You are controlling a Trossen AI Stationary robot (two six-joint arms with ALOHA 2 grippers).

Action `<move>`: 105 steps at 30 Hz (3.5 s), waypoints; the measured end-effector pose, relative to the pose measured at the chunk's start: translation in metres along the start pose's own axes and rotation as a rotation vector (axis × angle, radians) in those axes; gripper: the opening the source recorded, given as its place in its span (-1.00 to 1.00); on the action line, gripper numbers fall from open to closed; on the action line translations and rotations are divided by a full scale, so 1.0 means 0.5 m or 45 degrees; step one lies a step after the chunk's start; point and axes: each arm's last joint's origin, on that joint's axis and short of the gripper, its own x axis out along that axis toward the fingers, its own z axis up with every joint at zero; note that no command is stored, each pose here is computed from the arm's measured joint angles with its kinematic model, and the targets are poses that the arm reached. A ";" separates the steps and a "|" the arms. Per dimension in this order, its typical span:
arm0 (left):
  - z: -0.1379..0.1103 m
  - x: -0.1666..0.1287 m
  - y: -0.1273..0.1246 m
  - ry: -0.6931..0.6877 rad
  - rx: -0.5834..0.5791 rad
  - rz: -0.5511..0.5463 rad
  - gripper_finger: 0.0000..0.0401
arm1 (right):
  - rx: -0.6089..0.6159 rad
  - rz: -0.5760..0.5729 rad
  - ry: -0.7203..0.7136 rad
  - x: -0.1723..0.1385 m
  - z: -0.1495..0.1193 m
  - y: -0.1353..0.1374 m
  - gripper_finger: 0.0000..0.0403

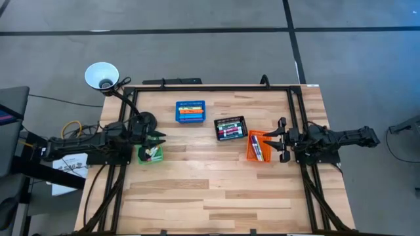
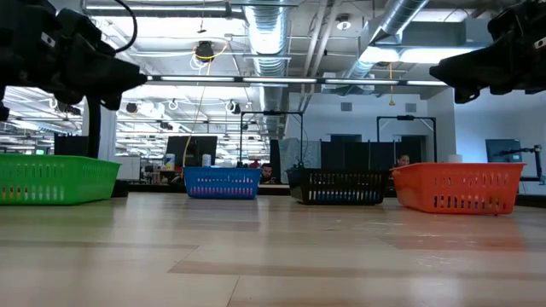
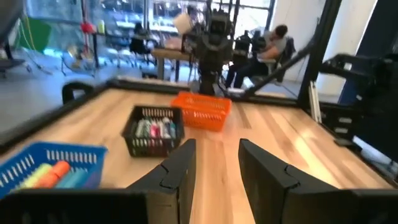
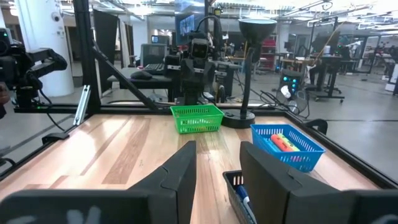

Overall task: Pick & Place Markers
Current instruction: Return to home position

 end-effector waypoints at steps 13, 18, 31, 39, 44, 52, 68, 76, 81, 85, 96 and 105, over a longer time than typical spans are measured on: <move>-0.007 -0.002 0.001 0.045 -0.009 0.015 -0.42 | 0.000 -0.001 0.001 0.000 0.000 0.000 -0.43; -0.006 -0.002 0.001 0.039 -0.011 0.014 -0.42 | 0.000 -0.001 0.001 0.000 -0.001 0.000 -0.43; -0.006 -0.001 0.001 0.035 -0.011 0.014 -0.42 | 0.000 0.000 0.001 0.000 -0.001 0.000 -0.43; -0.006 -0.001 0.001 0.035 -0.011 0.013 -0.42 | 0.000 0.000 0.001 0.000 -0.001 0.000 -0.43; -0.006 -0.001 0.001 0.035 -0.011 0.013 -0.42 | 0.000 0.000 0.001 0.000 -0.001 0.000 -0.43; -0.004 -0.001 0.001 0.026 -0.010 0.012 -0.42 | 0.000 0.000 0.001 0.000 -0.001 0.000 -0.43; -0.004 -0.001 0.001 0.026 -0.010 0.012 -0.42 | 0.000 0.000 0.001 0.000 -0.001 0.000 -0.43; -0.004 -0.001 0.001 0.026 -0.010 0.012 -0.42 | 0.000 0.000 0.001 0.000 -0.001 0.000 -0.43; -0.004 -0.001 0.001 0.026 -0.010 0.012 -0.42 | 0.000 0.000 0.001 0.000 -0.001 0.000 -0.43; -0.004 -0.001 0.001 0.026 -0.010 0.013 -0.42 | 0.000 0.000 0.001 0.000 -0.001 0.000 -0.43; -0.004 -0.001 0.001 0.026 -0.010 0.012 -0.42 | 0.000 0.000 0.001 0.000 -0.001 0.000 -0.43; -0.004 -0.001 0.001 0.026 -0.010 0.013 -0.42 | 0.000 0.000 0.002 0.000 -0.001 0.000 -0.43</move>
